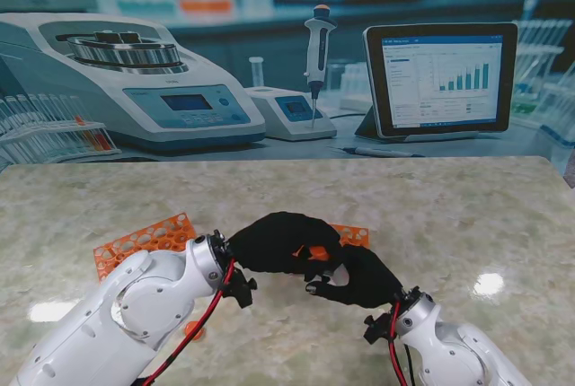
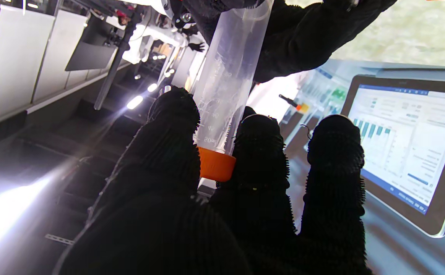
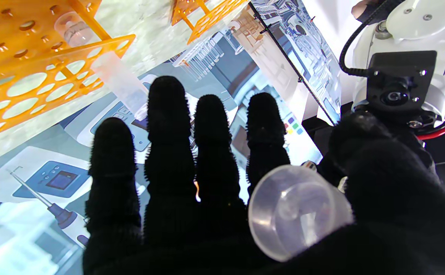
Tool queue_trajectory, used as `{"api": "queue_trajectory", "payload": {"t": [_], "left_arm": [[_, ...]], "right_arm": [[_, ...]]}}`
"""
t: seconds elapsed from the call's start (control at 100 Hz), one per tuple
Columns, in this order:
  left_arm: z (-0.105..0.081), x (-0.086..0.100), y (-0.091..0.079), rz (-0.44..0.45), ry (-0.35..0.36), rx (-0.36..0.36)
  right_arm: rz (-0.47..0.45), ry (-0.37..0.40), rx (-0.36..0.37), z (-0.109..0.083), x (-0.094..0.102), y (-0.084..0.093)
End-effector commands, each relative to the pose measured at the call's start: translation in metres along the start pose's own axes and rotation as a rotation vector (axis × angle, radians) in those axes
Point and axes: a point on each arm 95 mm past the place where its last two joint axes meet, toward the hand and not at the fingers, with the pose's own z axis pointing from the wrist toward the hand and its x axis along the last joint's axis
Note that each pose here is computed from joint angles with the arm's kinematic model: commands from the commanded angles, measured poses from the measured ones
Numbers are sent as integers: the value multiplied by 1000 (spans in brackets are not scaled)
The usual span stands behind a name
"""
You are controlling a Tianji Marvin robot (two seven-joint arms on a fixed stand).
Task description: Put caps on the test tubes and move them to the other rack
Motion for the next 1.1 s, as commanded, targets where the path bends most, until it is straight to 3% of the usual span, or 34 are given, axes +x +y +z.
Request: {"api": "queue_trajectory", "payload": {"t": [0.0, 1.09], "left_arm": [[1, 5, -6, 7, 10, 3], [-20, 15, -44, 87, -35, -22]], "right_arm": [[0, -12, 3, -2, -1, -2], [-47, -45, 19, -3, -8, 3]]}}
